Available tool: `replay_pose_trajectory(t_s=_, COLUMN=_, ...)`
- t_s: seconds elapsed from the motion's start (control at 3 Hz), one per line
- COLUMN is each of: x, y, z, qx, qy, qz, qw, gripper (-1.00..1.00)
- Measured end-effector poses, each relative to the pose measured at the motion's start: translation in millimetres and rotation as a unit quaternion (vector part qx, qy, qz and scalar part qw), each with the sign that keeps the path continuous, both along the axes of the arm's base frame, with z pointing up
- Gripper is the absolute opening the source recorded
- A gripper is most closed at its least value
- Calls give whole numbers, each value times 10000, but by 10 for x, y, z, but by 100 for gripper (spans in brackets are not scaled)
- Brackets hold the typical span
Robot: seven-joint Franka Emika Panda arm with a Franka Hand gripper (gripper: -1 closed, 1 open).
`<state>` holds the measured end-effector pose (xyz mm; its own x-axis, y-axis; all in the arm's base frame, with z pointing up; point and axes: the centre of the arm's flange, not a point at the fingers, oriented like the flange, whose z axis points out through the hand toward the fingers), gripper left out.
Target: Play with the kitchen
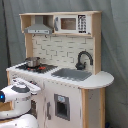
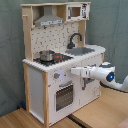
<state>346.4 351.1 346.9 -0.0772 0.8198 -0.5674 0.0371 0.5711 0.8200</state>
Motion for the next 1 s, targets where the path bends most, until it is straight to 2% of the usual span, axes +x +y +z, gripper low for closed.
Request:
replay_pose_trajectory(t_s=0.33, x=1, y=-5, z=-1, qx=639, qy=28, qz=-53, qw=9979, gripper=-100)
replay_pose_trajectory(t_s=0.67, x=0, y=-11, z=-3, qx=1176, qy=52, qz=-98, qw=9930, gripper=-100)
replay_pose_trajectory(t_s=1.0, x=0, y=-16, z=-6, qx=1744, qy=77, qz=-145, qw=9845, gripper=-100)
